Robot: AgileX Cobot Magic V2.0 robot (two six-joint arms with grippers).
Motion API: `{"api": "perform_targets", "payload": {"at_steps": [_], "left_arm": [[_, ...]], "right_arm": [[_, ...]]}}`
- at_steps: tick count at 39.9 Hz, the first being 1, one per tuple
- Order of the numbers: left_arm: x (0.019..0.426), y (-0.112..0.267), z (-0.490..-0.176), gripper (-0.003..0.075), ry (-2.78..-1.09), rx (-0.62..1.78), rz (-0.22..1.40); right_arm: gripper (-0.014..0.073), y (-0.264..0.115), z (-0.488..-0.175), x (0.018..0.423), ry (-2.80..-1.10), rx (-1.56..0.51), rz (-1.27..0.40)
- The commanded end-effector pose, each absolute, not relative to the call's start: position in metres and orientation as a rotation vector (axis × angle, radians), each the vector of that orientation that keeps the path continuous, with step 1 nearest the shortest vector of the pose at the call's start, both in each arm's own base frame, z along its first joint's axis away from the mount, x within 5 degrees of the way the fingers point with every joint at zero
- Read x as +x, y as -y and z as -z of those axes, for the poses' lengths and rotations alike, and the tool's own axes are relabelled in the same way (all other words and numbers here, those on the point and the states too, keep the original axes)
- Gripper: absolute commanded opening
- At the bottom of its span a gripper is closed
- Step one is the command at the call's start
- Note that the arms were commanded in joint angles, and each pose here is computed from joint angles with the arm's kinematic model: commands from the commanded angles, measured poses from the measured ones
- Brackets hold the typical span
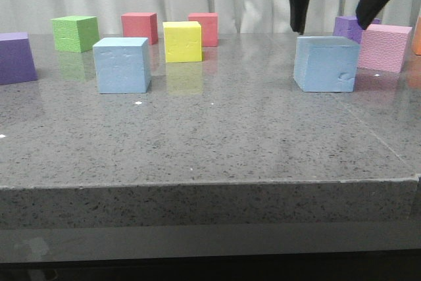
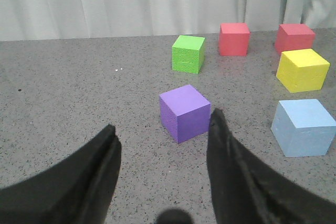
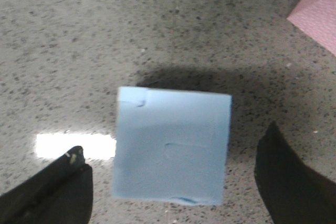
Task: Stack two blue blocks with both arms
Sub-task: 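Lower the right gripper over the light blue cube near the pink cube and grasp it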
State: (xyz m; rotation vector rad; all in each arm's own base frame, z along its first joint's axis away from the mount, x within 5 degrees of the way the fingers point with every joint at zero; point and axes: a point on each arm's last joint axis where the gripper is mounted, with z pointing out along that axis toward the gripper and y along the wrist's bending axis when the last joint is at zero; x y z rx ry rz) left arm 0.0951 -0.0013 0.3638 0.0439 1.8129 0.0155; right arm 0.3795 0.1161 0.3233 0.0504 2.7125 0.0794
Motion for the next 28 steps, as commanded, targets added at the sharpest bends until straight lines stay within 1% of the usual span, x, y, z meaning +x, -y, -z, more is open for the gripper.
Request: {"api": "perform_targets", "payload": {"at_steps": [1,6,17,20,25,28], "left_arm": [[0.097,0.002,-0.378,0.0364,-1.720,0.040,-0.006],[0.097,0.002,-0.378,0.0364,-1.720,0.040,-0.006],[0.097,0.002,-0.378,0.0364,-1.720,0.040,-0.006],[0.097,0.002,-0.378,0.0364,-1.720,0.040,-0.006],[0.097,0.002,-0.378,0.0364,-1.720,0.040,-0.006],[0.097,0.002,-0.378,0.0364,-1.720,0.040,-0.006]], "right_arm": [[0.0627,-0.110,-0.349,0.378,-2.608,0.061,-0.093],[0.0627,-0.113,-0.343,0.383,-2.610,0.061,-0.117],[0.0623,-0.117,-0.326,0.393,-2.627,0.056,-0.113],[0.0582,-0.118,-0.324,0.395,-2.632,0.055,-0.116],[0.0463,-0.119,-0.321,0.396,-2.635,0.054,-0.114],[0.0442,-0.119,-0.322,0.396,-2.636,0.058,-0.127]]}}
